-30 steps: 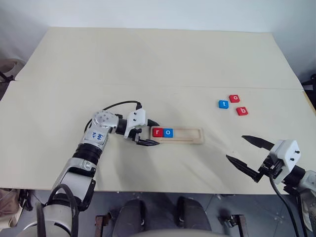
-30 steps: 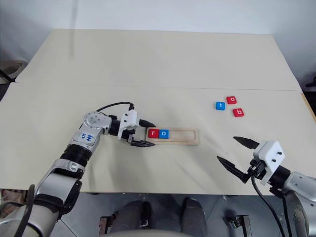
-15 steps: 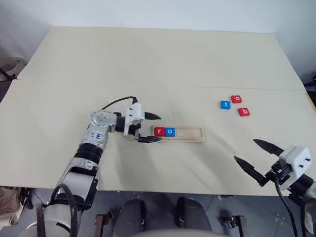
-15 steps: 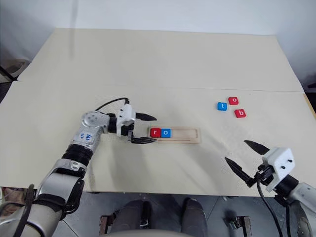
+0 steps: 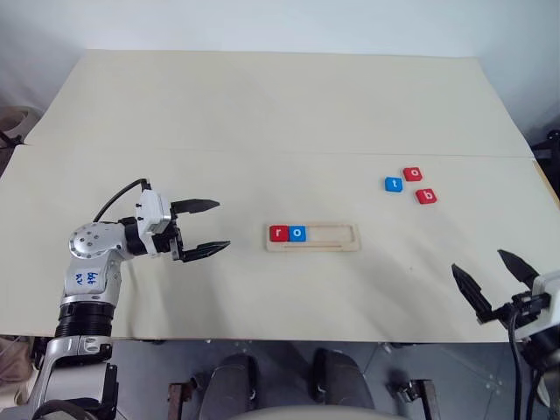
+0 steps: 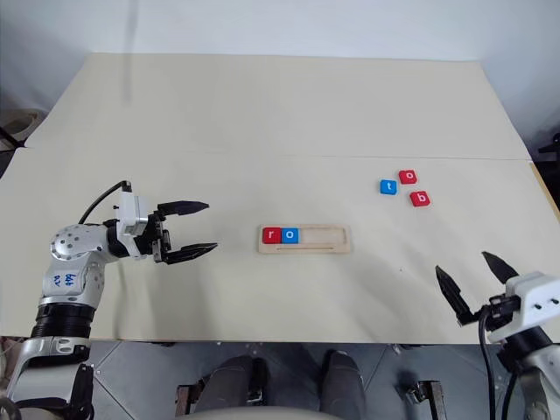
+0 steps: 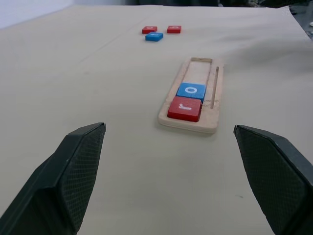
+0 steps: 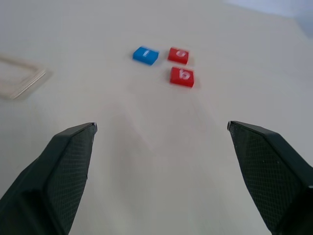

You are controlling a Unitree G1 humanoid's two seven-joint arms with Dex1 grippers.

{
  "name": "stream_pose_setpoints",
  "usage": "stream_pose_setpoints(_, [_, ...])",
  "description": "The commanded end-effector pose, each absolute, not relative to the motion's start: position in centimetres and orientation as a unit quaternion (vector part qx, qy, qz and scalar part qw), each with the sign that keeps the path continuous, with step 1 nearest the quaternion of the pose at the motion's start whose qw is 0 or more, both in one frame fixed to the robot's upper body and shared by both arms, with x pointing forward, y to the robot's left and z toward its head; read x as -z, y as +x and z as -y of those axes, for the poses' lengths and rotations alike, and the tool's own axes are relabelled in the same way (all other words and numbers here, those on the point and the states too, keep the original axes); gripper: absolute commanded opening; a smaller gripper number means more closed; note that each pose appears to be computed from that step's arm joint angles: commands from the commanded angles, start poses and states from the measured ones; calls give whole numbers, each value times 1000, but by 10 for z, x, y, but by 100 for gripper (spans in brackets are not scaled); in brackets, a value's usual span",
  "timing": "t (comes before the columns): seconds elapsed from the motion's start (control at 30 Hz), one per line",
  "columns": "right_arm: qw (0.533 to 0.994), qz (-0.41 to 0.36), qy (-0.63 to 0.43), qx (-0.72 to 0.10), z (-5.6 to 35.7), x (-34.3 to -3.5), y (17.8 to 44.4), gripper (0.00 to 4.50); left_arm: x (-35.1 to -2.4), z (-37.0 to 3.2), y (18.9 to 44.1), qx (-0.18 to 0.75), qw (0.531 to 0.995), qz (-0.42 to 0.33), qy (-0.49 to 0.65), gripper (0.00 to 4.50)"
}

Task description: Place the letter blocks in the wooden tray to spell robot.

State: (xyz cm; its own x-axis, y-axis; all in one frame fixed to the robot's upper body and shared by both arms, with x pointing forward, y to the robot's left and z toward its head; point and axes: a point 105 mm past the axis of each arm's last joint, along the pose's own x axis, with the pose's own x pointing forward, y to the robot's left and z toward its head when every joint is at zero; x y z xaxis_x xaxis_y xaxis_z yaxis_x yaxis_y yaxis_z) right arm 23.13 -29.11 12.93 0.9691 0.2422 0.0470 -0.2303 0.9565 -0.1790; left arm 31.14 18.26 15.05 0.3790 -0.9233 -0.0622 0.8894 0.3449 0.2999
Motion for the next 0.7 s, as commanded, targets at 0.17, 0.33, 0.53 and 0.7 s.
stream_pose_setpoints(0.17, [991, -52, -76, -99, 289, -146, 302, 450, -156, -175, 295, 549, 823, 68, 131, 446])
stream_pose_setpoints(0.33, [993, -71, -50, -77, 285, -162, 348, 450, -149, -172, 289, 543, 828, 61, 125, 446])
stream_pose_setpoints(0.53, [989, -107, -50, -92, 264, -164, 372, 450, -150, -169, 287, 535, 833, 65, 124, 446])
stream_pose_setpoints(0.7, [988, -122, -47, -80, 265, -165, 377, 450, -151, -167, 287, 534, 834, 67, 123, 446])
